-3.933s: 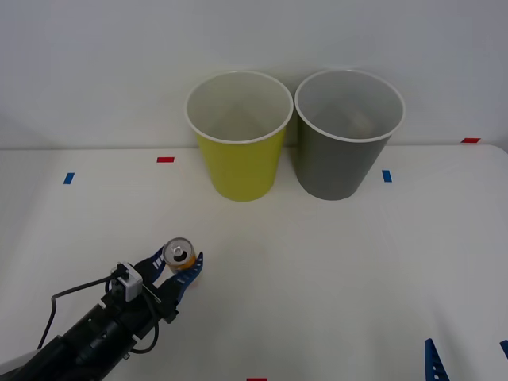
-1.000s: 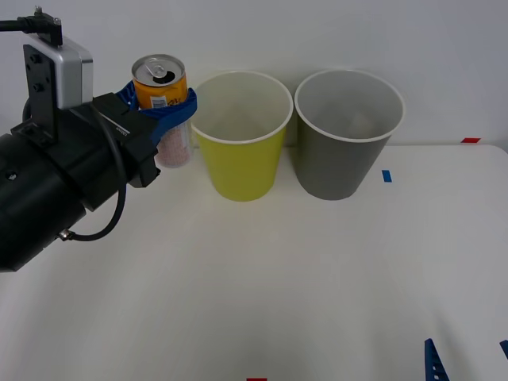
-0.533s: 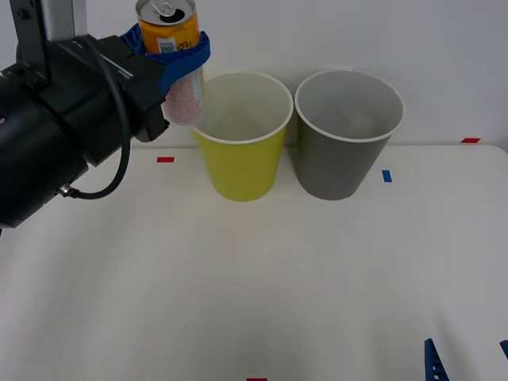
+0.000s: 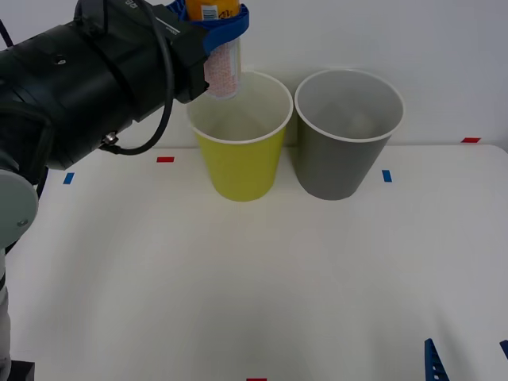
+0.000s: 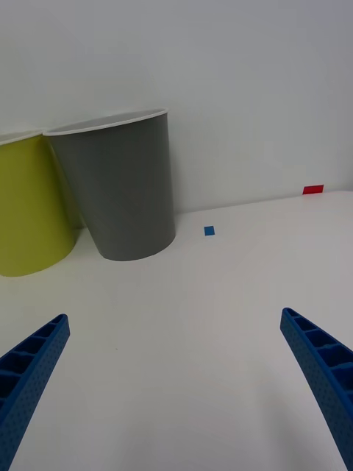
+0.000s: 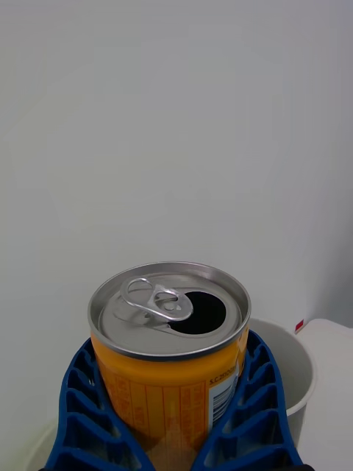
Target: Put cans in the gray bin and PET bottles in the light green bin.
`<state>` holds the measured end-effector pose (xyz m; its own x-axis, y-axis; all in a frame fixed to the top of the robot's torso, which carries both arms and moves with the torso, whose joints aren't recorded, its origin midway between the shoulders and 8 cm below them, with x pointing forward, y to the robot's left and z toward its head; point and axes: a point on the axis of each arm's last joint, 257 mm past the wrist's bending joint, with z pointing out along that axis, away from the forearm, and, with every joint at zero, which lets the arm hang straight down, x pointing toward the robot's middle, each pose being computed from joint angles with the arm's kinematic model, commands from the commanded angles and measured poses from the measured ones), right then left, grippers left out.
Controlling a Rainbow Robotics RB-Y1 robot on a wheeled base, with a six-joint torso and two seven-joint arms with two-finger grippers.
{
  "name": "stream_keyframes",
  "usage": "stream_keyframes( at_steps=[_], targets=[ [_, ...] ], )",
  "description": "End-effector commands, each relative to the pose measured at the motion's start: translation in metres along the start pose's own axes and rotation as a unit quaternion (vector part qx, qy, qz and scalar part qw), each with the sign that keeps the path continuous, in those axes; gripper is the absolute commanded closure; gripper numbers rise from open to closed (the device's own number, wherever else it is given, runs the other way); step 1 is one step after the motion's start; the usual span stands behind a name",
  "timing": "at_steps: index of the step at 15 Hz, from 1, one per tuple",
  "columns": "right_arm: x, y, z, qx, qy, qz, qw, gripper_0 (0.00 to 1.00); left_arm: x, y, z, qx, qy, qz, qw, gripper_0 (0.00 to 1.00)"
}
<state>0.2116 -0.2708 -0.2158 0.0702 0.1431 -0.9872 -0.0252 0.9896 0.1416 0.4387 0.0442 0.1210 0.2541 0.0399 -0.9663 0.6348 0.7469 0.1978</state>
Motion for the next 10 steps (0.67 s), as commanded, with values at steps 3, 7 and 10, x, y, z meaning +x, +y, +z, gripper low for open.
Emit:
stream_keyframes(
  at_steps=[3, 7, 10],
  targets=[
    [0.0, 0.0, 0.0, 0.0, 0.0, 0.0, 1.0, 0.0, 0.0, -0.01, 0.044, -0.002, 0.007, -0.011, 0.9999, 1.0],
    [0.0, 0.0, 0.0, 0.0, 0.0, 0.0, 1.0, 0.0, -0.004, -0.009, 0.082, -0.015, 0.008, -0.013, 0.9998, 1.0],
    [0.0, 0.0, 0.0, 0.0, 0.0, 0.0, 1.0, 0.0, -0.001, -0.014, 0.114, -0.006, 0.003, -0.027, 0.9996, 1.0]
  ],
)
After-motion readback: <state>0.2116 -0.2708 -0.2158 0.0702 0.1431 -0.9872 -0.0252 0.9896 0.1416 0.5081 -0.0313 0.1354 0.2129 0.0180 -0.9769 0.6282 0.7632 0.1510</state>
